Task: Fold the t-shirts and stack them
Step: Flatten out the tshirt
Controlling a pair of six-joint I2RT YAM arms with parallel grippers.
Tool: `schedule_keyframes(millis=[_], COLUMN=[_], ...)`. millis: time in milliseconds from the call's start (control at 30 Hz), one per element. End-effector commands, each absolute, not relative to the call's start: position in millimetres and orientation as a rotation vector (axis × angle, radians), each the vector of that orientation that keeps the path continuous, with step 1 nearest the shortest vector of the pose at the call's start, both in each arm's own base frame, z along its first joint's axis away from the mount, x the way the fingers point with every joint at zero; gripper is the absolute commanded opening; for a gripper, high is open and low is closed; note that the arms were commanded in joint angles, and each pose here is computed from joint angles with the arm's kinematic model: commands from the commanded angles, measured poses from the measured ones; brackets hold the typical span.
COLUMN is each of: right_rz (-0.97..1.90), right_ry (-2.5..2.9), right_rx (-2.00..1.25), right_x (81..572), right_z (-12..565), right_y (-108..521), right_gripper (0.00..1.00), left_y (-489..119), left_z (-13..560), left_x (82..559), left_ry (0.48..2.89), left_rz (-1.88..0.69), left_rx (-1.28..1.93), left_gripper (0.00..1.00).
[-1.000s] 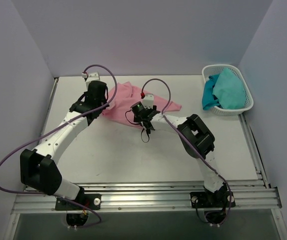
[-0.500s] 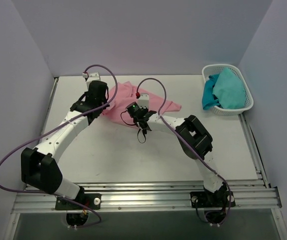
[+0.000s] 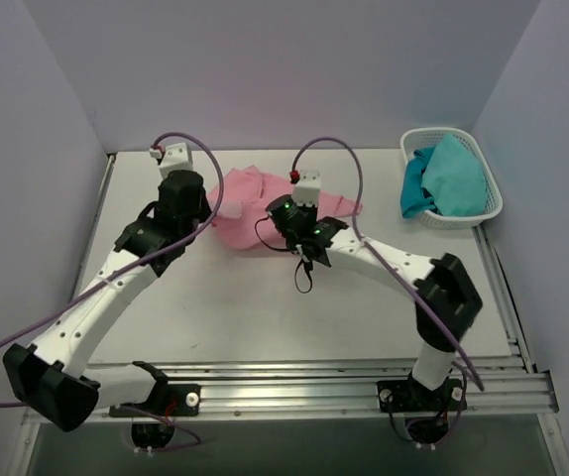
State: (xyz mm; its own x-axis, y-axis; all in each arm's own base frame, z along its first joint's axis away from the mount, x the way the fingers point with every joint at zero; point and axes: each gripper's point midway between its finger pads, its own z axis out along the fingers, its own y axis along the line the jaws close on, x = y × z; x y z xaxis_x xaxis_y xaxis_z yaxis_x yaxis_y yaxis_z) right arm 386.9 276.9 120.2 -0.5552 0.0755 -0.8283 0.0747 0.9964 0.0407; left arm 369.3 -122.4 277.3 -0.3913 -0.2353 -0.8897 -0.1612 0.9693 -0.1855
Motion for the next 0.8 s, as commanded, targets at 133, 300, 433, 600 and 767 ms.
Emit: schedule_keyframes(millis=[133,300,433,600,767], right_rz=[0.133,0.313,0.466,0.600,0.501], right_ry=[1.803,1.683,1.599,1.492,1.526], right_rx=[0.242,0.286,0.309,0.315,0.299], right_x=[295,228,197,175,197], right_z=[336,417,456,491,483], right_y=[211,147,96,58,87], right_gripper=[0.00,0.00,0.00,0.00,0.00], left_y=[-99,-68,-38,-21,-38], left_z=[386,435,470,506,498], left_x=[276,213,174,142,182], left_ry=[1.727,1.580,1.469,1.336,1.393], left_rz=[-0.274,-0.477,-0.565,-0.682,-0.587], left_rx=[-0.360,-0.376,-0.401,-0.423,-0.446], left_gripper=[0.02,0.02,0.02,0.02,0.02])
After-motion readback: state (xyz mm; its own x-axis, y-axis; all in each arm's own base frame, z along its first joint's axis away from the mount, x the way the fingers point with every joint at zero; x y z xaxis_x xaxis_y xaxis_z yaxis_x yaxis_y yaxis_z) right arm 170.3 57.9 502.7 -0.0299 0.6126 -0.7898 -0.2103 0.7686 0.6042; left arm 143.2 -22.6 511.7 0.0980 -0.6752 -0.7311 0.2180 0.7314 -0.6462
